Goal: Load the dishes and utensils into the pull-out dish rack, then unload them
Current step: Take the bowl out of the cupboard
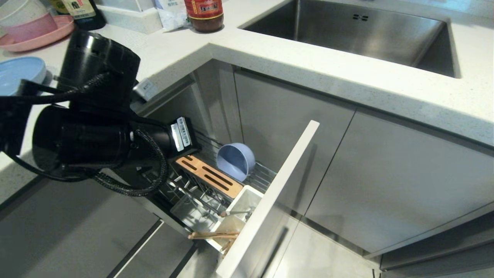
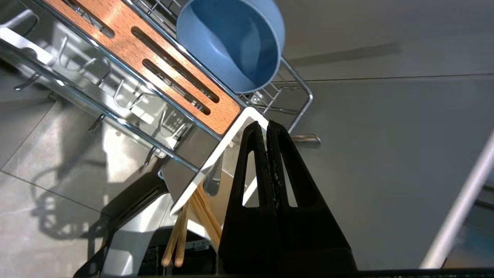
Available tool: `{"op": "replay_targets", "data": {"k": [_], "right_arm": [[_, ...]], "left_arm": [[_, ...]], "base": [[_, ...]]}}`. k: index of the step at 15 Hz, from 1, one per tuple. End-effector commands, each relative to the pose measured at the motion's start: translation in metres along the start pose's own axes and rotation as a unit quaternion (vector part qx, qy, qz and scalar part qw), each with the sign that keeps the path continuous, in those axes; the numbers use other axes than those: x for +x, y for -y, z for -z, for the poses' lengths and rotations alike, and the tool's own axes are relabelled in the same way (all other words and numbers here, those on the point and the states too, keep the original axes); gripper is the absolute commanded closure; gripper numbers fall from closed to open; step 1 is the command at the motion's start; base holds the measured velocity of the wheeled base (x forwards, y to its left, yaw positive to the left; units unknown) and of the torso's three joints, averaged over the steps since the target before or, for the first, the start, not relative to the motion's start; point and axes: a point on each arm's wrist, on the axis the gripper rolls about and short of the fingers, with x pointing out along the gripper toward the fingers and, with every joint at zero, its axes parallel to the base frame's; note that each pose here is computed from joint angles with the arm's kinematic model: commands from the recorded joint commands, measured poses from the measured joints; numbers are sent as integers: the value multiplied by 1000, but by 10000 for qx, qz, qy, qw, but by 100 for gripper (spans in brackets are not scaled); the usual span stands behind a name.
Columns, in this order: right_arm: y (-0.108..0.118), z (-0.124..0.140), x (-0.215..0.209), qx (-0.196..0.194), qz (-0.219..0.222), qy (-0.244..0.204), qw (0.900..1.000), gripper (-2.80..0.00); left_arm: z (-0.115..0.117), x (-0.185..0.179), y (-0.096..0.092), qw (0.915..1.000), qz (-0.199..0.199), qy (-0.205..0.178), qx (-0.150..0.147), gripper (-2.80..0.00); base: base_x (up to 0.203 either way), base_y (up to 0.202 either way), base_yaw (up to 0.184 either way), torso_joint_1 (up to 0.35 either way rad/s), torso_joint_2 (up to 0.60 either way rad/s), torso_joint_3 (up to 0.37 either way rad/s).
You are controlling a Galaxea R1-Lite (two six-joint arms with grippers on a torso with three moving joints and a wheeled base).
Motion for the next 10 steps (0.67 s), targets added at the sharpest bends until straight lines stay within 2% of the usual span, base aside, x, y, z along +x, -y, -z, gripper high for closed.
{"op": "replay_targets", "data": {"k": [1,3,4,10], "right_arm": [[0,0,0,2,-1,10,10000,0],[0,0,0,2,-2,17,10000,0],[0,1,0,1,-2,11,10000,0],[0,0,0,2,-1,9,10000,0]], "left_arm": [[8,28,1,9996,-220,-190,12,0],[10,41,1,9993,-297,-213,17,0],[12,46,1,9991,-340,-263,32,-280],[18,76,3,9986,-412,-323,33,-280]], "base": [[0,0,0,0,0,0],[0,0,0,0,0,0],[0,0,0,0,0,0],[0,0,0,0,0,0]]}}
